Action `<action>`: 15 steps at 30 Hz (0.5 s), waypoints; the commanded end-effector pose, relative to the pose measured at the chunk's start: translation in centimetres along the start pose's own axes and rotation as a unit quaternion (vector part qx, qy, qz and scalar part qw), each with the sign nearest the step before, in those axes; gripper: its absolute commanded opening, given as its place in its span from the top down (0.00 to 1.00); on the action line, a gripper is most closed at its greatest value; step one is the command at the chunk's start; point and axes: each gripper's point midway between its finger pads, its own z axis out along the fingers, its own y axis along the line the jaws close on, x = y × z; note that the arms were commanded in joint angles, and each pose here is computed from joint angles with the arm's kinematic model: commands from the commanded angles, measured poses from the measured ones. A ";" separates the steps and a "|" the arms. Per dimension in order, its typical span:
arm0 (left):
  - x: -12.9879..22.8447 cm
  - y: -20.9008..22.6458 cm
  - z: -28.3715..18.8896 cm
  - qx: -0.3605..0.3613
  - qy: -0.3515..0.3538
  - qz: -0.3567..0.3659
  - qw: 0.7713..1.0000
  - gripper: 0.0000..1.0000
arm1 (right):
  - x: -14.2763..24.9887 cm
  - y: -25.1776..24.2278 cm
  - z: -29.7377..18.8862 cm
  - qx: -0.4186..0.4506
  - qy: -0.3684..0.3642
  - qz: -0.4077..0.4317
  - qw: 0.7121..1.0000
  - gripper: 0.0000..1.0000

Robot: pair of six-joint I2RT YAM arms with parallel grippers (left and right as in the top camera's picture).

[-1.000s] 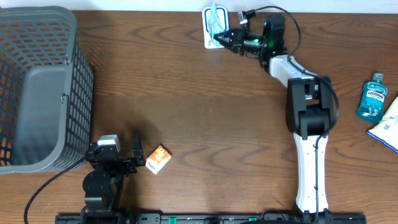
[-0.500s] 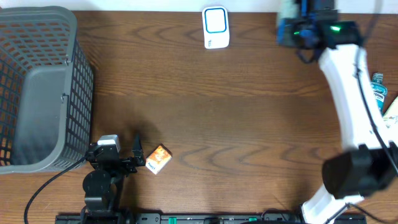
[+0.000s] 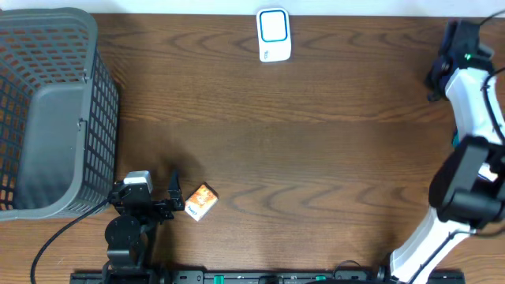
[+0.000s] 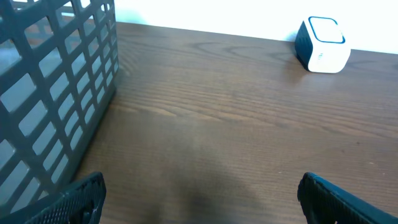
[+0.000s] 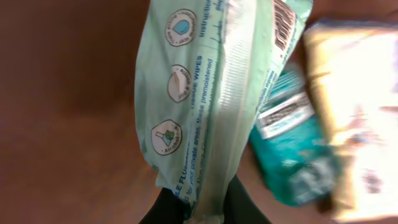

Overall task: Scan the item barcode
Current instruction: 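Carry the wipes pack to the right edge and release it, then move the right gripper over the orange tissue pack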

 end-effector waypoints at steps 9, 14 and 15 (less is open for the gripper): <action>1.1 0.2 0.3 -0.005 0.013 0.005 1.000 0.02 | 0.5 2.4 -2.0 -0.089 0.033 -0.021 0.995 0.01; 1.1 0.2 0.3 -0.005 0.013 0.005 1.000 0.02 | 0.6 5.4 -9.3 -0.210 0.052 0.036 0.976 0.01; 1.1 0.2 0.3 -0.005 0.013 0.005 1.000 0.02 | 1.1 6.7 -10.8 -0.248 0.066 0.043 0.965 0.01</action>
